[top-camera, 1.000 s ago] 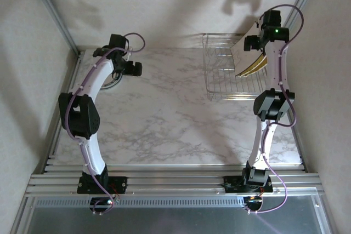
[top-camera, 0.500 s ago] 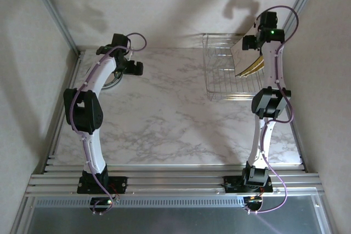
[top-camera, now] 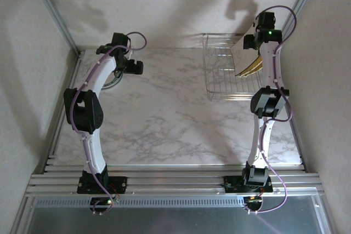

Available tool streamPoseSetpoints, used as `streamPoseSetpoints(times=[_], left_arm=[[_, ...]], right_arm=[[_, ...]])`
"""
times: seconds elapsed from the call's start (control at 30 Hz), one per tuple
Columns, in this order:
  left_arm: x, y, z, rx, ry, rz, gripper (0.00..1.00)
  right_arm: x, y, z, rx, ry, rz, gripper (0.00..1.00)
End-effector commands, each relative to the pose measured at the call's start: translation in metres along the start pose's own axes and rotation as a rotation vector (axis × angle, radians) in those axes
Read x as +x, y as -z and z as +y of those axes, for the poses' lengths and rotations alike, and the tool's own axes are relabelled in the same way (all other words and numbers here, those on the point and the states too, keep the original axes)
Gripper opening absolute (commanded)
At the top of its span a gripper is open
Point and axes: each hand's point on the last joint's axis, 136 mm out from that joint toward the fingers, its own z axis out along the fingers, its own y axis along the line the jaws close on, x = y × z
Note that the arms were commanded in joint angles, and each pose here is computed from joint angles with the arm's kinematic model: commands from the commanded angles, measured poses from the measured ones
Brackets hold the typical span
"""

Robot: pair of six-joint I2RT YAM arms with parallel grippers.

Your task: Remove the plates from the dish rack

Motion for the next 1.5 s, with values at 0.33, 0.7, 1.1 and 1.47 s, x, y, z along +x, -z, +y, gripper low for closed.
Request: streamPoseSetpoints(times=[0.33, 0.7, 1.1, 1.47], left_arm=[[-0.003, 0.0, 0.006, -0.022, -0.011, 0.012, 1.0], [-0.003, 0.0, 0.006, -0.024, -0.01, 0.011, 1.0], [-0.002, 0.001, 0.007, -0.032, -0.01, 0.01, 1.0], [-0.002, 0.002, 0.004, -0.029, -0.011, 0.009, 1.0]], right_arm=[[-0.002, -0.016, 0.022, -0.022, -0.029, -0.014, 0.55], [0.003, -0.021, 0.027, -0.034, -0.037, 0.002, 0.38], [0.004, -0.023, 0.028, -0.03, -0.041, 0.006, 0.26], [-0.014, -0.006, 0.022, -0.002, -0.053, -0.056, 0.18]])
